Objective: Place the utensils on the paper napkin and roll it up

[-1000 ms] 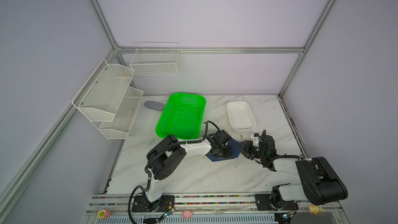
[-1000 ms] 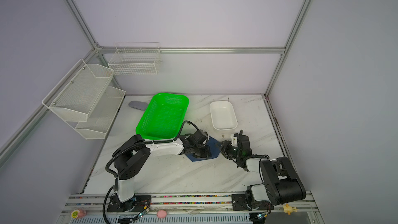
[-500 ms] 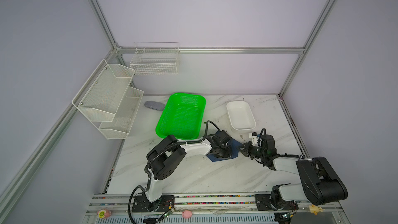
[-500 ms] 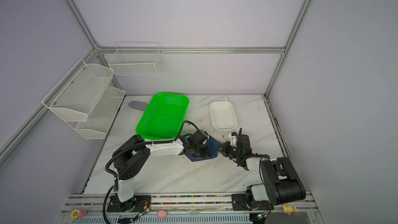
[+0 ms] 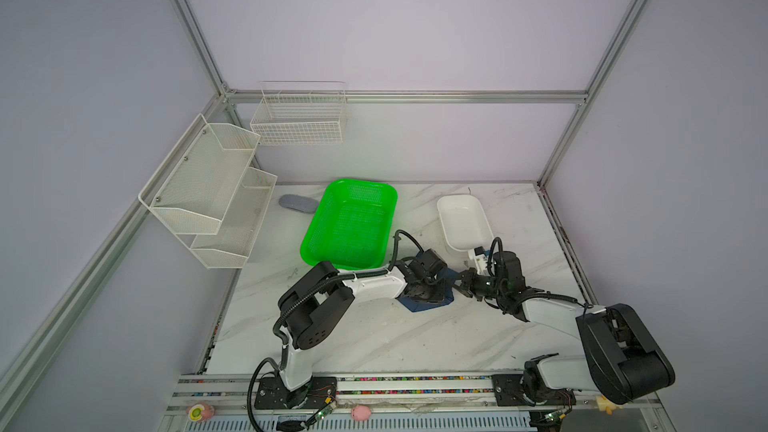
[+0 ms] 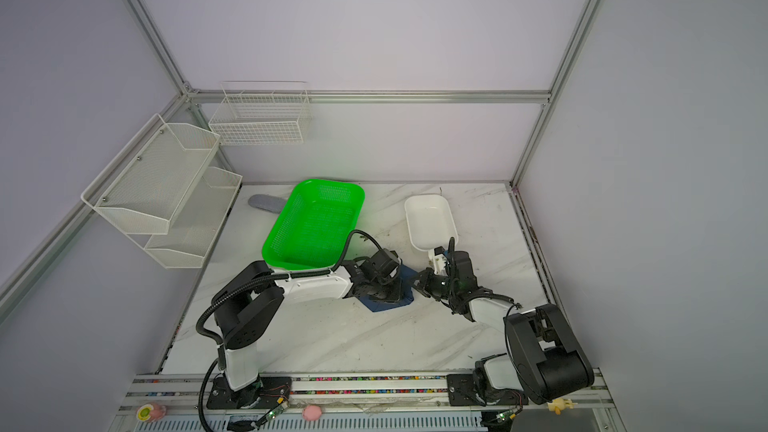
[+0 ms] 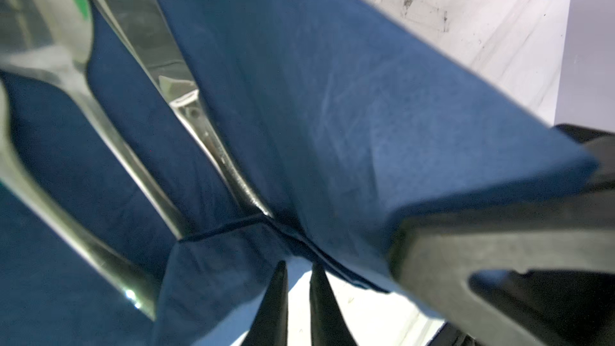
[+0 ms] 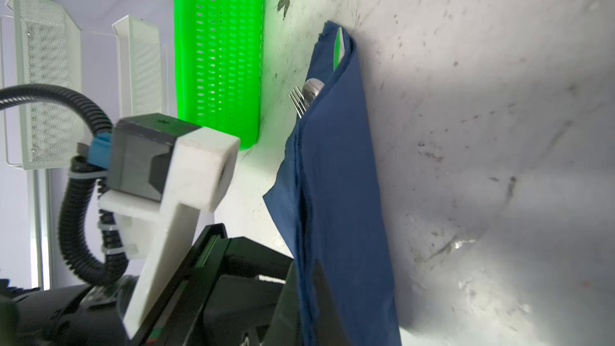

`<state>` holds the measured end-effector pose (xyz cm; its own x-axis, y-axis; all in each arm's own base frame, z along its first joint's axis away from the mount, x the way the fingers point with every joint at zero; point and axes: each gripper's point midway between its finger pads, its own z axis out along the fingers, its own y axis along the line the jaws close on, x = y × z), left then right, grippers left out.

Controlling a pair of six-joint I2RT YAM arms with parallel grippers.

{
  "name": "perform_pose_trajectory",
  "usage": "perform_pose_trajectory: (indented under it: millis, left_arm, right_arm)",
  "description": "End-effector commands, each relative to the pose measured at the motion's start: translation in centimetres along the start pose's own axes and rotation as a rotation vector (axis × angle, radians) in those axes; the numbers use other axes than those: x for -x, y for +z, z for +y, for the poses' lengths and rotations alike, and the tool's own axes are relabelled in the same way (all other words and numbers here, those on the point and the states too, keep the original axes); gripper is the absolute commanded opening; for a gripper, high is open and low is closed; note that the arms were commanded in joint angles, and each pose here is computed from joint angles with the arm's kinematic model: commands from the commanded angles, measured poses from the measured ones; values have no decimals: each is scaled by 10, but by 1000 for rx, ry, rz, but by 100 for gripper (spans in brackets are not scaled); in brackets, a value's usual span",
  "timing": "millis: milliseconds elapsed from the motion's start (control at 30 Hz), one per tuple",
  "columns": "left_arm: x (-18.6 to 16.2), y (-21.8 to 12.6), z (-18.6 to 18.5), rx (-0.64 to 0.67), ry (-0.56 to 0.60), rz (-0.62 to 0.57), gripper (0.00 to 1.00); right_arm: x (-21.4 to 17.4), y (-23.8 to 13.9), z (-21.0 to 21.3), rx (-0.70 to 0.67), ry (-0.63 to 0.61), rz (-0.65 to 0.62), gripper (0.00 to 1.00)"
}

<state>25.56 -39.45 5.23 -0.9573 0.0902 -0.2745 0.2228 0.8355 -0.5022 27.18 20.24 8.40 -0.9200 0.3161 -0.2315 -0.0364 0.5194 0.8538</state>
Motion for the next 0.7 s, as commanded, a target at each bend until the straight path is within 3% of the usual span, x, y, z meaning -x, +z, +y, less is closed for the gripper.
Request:
perform_pose_trajectory:
  millis: [0, 233, 433, 667]
  left_arm:
    - [1, -13, 0, -3, -8, -39, 14]
    - [2, -23, 8, 17, -28, -76, 12]
    - [6, -50, 13, 26, -51, -155, 12]
    - [12, -79, 21, -15, -116, -238, 19]
  right_arm:
    - [3, 3, 6, -28, -34, -10, 7]
    - [-1, 14, 15, -43, -51, 8, 7]
    - [-6, 24, 14, -64, -57, 30, 7]
    - [-16, 36, 14, -81, -82, 73, 8]
